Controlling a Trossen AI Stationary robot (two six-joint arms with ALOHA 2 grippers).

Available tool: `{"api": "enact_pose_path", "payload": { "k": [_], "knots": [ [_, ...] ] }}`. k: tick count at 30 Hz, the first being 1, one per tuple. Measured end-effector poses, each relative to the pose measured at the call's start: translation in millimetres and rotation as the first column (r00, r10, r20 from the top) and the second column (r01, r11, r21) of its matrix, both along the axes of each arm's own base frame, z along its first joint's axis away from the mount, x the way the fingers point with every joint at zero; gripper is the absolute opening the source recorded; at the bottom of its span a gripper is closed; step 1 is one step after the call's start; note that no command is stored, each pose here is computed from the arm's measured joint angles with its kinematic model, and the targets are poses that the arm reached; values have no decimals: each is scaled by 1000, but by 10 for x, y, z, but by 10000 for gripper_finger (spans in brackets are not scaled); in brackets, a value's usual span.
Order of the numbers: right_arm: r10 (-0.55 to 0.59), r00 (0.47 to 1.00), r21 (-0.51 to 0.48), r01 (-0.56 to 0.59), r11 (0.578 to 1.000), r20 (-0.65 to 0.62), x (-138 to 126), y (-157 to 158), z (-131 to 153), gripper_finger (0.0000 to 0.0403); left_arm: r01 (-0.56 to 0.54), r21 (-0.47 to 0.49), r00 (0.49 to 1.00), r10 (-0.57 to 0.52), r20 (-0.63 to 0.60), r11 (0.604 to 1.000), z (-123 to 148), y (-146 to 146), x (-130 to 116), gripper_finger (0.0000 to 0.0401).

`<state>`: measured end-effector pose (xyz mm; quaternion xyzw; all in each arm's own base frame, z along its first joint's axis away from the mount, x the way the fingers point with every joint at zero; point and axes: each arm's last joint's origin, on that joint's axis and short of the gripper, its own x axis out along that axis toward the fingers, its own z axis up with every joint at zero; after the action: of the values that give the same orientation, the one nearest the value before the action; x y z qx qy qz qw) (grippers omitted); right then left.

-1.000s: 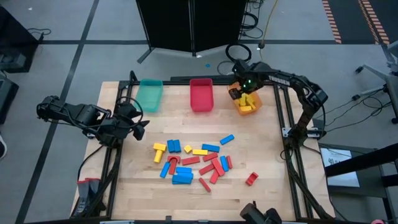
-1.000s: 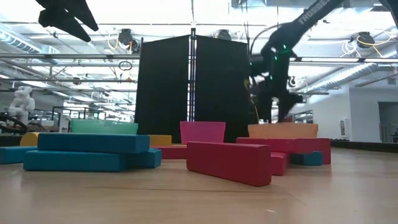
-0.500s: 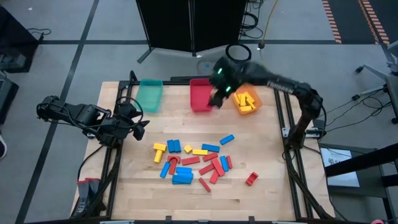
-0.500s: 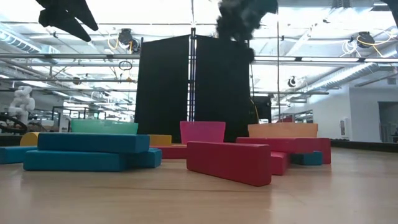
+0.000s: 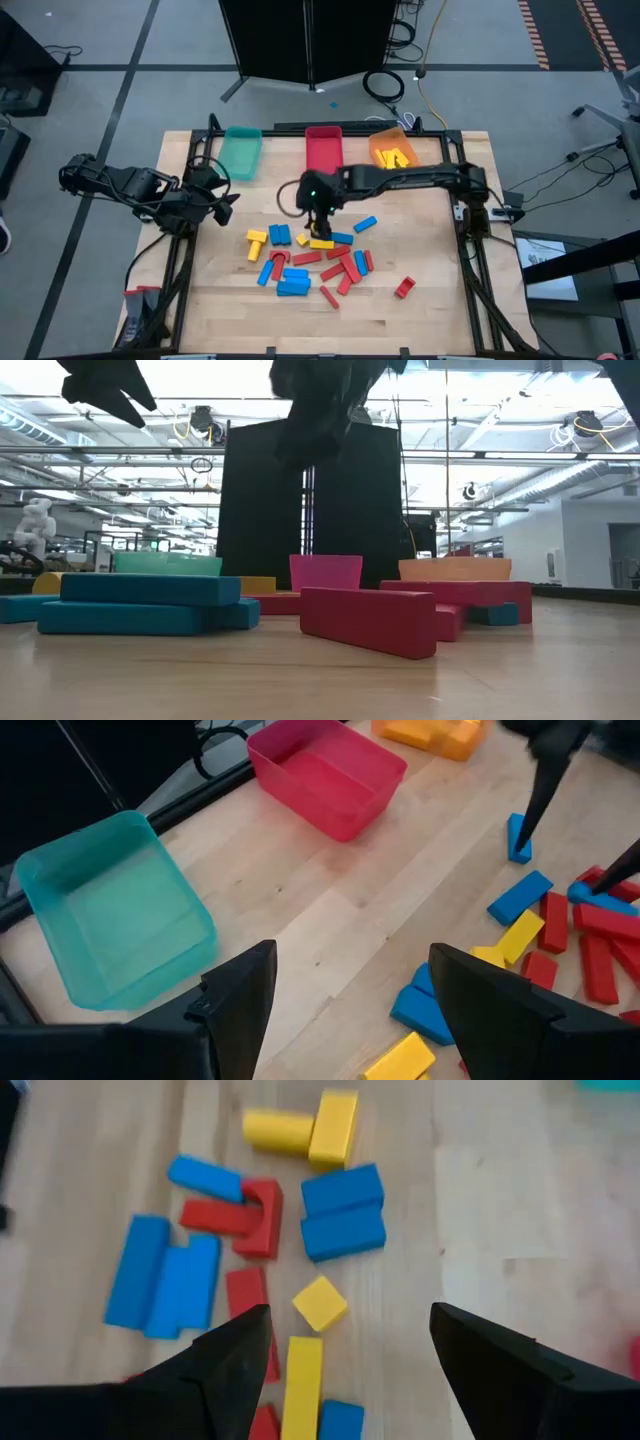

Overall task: Sort blocks
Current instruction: Put the yellow block into the orange bin

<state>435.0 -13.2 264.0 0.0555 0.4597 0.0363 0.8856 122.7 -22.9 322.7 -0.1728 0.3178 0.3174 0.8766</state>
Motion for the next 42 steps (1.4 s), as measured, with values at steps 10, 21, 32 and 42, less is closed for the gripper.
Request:
{"api": "enact_pose_path", "payload": {
  "k": [10,21,32,42],
  "knots": [
    [17,998,-4,-17,1000,-63,233,130,-523,270,44,101,998,-47,29,994,71,39,-195,267],
    [191,981,-123,-192,974,-17,276,190,-535,270,86,78,964,-103,245,993,211,161,-632,267],
    [289,957,-275,-283,919,-16,316,247,-569,270,129,115,966,-151,208,985,203,134,-607,267],
    [311,947,-248,-320,914,-78,344,329,-800,270,131,114,967,-153,206,985,203,132,-602,267]
  ]
}}
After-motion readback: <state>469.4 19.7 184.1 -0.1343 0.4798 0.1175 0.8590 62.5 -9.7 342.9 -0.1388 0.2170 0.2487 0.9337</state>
